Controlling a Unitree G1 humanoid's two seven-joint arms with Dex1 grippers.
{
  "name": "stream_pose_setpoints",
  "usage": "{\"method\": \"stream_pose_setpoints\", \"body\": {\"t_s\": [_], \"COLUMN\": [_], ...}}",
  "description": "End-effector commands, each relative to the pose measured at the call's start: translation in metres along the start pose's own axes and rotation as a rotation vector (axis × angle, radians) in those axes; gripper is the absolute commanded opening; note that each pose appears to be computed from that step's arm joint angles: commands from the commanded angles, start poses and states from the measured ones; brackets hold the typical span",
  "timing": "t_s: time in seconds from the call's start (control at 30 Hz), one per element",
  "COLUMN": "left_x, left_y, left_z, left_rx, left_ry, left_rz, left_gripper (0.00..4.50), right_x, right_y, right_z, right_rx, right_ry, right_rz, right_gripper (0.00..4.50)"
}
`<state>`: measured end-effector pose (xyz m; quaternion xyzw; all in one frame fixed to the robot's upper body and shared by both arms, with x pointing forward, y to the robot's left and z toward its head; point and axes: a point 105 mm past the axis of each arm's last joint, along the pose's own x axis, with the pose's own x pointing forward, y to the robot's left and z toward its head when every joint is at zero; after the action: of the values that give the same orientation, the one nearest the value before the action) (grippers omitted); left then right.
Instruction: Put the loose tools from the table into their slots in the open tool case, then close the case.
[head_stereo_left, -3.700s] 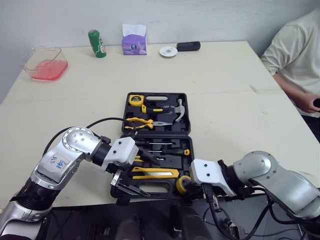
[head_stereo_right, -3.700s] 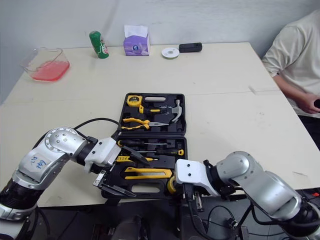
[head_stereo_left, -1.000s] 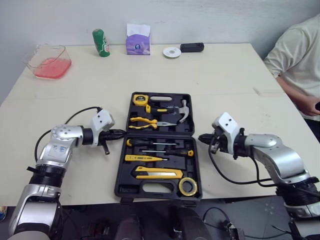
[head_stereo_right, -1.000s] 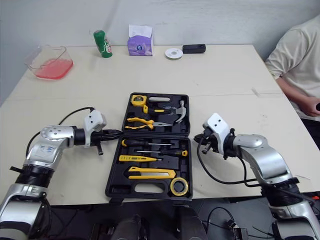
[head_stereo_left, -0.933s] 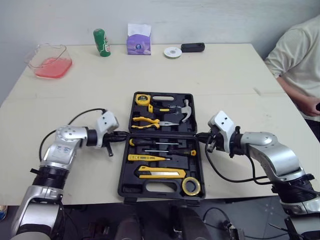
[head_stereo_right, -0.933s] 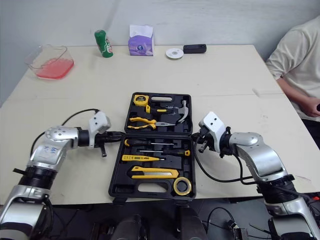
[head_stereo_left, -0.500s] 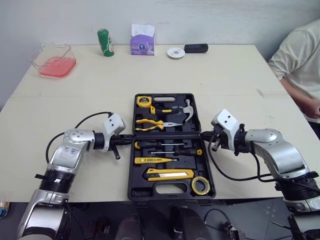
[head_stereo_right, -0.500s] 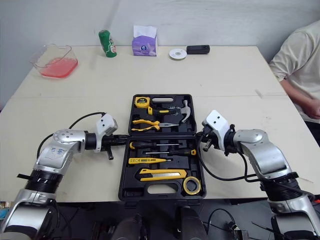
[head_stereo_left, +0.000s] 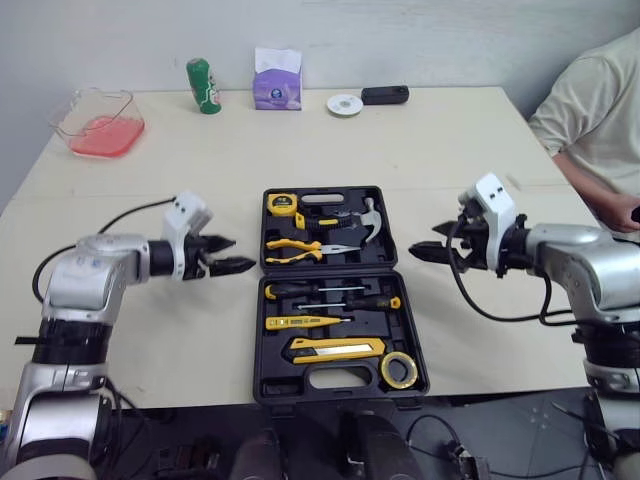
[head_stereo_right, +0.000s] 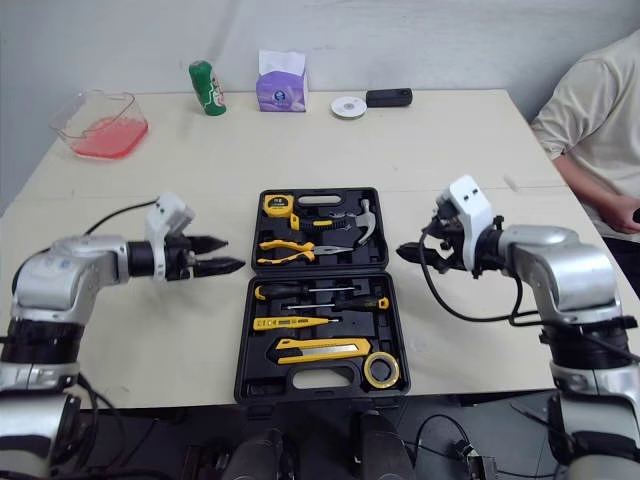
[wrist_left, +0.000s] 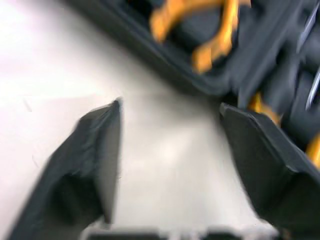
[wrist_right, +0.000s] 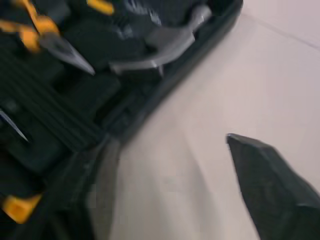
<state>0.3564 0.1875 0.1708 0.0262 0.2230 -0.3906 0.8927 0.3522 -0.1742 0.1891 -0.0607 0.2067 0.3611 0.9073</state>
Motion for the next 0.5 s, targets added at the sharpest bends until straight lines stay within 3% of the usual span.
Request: {"method": "stream_pose_setpoints", "body": {"t_s": [0.03, 0.23, 0.5], "left_x": [0.004, 0.015, 0.03], "left_y": [0.005, 0.006, 0.007], "left_z": [0.007, -0.005, -0.009], "left_rx": [-0.143, -0.239, -0.263], "left_ry": [0.01, 0.096, 0.101], "left_rz": [0.052, 0.081, 0.088], "left_gripper": [4.5, 4.5, 4.5], "right_x": [0.004, 0.026, 0.049], "right_y": [0.006, 0.009, 0.007], "right_z": [0.008, 0.014, 0.004], "right_rx": [0.11, 0.198, 0.216], "right_ry": [0.018, 0.053, 0.127], "right_rz": [0.007, -0.029, -0.076], "right_gripper": [4.47, 4.47, 4.47]}}
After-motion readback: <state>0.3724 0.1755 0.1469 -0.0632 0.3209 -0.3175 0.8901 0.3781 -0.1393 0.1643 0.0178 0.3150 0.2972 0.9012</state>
